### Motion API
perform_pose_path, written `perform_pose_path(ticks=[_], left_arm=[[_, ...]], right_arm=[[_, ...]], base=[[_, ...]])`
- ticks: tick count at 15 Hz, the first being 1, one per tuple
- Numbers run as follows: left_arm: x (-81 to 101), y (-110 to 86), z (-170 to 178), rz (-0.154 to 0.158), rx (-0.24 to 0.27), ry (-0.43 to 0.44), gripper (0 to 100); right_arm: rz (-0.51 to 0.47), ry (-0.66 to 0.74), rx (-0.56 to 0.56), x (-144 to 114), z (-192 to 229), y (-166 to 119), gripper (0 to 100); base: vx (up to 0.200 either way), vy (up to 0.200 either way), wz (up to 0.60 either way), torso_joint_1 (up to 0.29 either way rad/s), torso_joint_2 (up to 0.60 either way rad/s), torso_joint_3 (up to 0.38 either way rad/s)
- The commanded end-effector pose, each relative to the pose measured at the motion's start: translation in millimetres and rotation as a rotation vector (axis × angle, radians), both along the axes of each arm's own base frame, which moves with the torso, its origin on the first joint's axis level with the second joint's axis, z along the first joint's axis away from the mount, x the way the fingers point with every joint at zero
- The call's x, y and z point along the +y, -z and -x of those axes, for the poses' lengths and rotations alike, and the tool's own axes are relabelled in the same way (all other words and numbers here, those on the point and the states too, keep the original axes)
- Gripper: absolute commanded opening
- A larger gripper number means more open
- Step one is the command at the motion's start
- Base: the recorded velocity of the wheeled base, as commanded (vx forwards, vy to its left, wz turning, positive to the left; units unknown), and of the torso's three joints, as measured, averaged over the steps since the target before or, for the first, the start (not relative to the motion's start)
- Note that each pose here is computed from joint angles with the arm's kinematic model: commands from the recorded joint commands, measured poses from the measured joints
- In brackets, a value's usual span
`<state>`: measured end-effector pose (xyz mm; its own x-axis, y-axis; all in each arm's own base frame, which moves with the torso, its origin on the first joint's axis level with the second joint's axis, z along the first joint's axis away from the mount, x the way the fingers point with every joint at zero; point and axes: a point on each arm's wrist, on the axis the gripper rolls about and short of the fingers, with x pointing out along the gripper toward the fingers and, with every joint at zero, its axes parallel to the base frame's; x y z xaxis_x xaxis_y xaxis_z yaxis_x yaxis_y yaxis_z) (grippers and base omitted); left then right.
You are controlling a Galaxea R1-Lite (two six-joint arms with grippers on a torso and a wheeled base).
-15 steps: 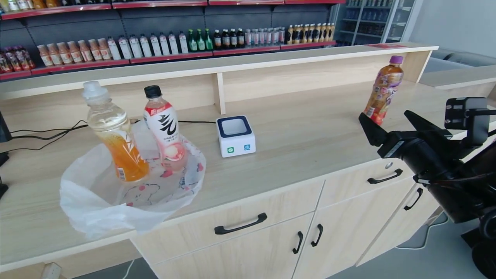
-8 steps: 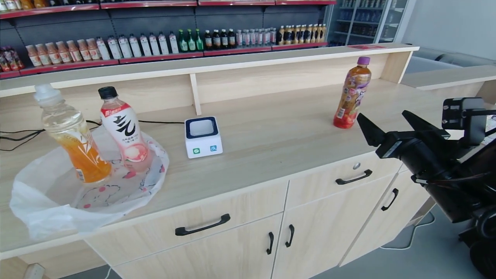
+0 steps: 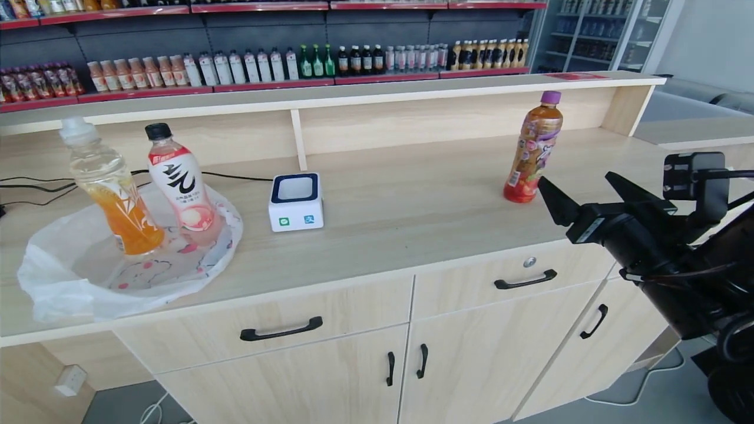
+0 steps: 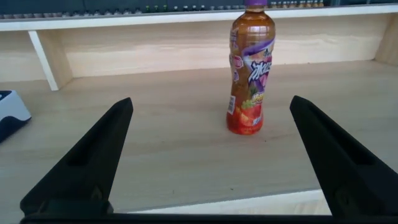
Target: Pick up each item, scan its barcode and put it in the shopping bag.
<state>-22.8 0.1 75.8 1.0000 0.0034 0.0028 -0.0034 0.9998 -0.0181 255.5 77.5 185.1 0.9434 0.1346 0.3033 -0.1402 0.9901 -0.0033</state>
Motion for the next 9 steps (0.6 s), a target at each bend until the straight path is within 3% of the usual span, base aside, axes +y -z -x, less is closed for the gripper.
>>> perform_pose_path(ticks=[1, 8, 9], left_arm=[[0.0, 0.0, 0.0, 0.000, 0.000, 0.000, 100], [0.0, 0.0, 0.0, 0.000, 0.000, 0.000, 100], [0.0, 0.0, 0.0, 0.000, 0.000, 0.000, 100]], right_arm=[[0.005, 0.006, 0.012, -1.6, 0.3, 3.0, 100], [0.007, 0.001, 0.020, -0.7, 1.5, 4.7, 100], [0.009, 0.000, 0.021, -0.2, 1.4, 5.1, 100]], base=[[0.000, -0.200, 0.00, 0.007, 0.00, 0.002], [0.000, -0.200, 0.00, 0.000, 0.00, 0.002], [0.000, -0.200, 0.60, -0.002, 0.00, 0.002]])
